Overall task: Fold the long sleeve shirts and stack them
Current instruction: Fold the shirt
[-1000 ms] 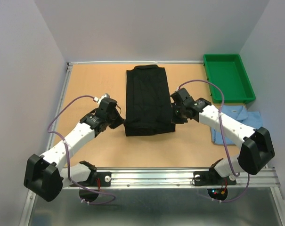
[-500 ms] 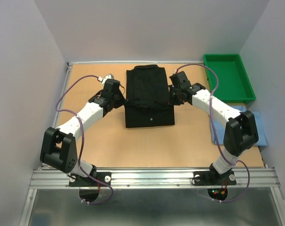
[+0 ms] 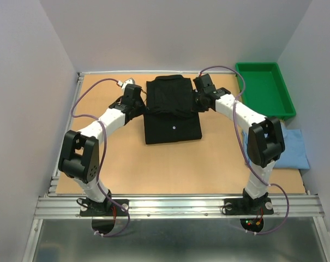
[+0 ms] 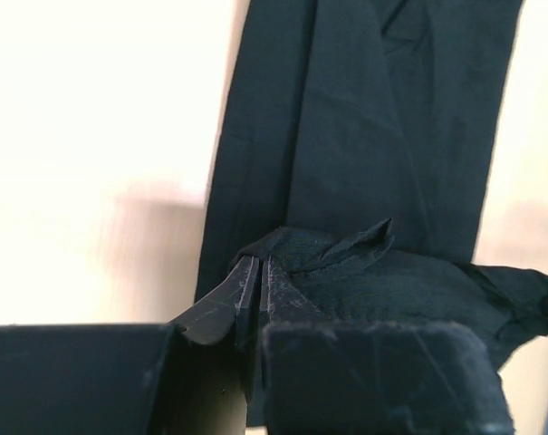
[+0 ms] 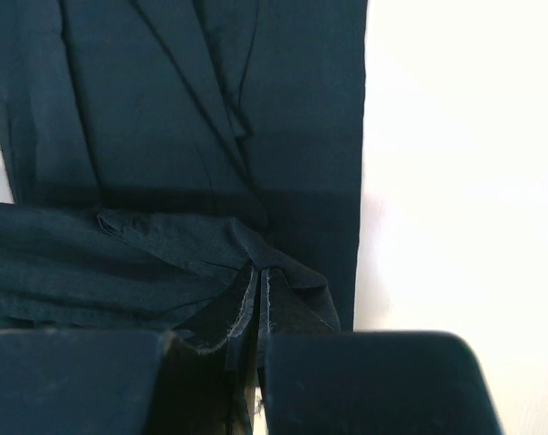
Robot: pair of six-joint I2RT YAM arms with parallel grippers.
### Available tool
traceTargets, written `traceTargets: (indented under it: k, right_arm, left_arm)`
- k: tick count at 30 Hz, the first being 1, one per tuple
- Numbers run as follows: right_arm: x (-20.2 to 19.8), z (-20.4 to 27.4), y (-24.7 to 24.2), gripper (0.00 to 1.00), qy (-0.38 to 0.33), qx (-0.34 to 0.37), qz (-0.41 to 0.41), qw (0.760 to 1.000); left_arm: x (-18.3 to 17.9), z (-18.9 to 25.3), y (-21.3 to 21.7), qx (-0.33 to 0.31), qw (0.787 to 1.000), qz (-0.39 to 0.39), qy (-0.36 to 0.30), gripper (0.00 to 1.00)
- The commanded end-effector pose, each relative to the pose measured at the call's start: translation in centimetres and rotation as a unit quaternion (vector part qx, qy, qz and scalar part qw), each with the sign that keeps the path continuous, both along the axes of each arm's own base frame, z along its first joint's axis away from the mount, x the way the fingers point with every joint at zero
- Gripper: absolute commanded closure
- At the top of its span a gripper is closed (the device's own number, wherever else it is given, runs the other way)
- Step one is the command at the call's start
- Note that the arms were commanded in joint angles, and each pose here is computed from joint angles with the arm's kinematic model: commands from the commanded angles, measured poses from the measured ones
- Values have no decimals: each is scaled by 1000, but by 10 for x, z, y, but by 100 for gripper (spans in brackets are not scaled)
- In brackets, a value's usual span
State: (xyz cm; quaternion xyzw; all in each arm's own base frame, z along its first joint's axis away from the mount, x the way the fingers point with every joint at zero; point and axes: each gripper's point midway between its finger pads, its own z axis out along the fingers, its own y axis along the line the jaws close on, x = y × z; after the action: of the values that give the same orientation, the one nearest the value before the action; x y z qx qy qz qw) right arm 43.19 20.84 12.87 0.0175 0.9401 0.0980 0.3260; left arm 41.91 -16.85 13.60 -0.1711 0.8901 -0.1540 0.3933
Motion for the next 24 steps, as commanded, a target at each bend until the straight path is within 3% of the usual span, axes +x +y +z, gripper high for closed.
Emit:
traceTargets:
  k: [1,18,24]
  right_arm:
    - [31,20,7,99,-45,15,5,999]
    - [51,-38,-6,99,-11,6,-21,1000]
    - [52,-45,-12,96,-5,5,-31,1000]
  left_arm:
    - [26,19,0,9,999,-2,-44,100]
    - [59,-25,-13,46,998,-42,-29,100]
    - [64,-38,-16,54,997,-48,-20,93]
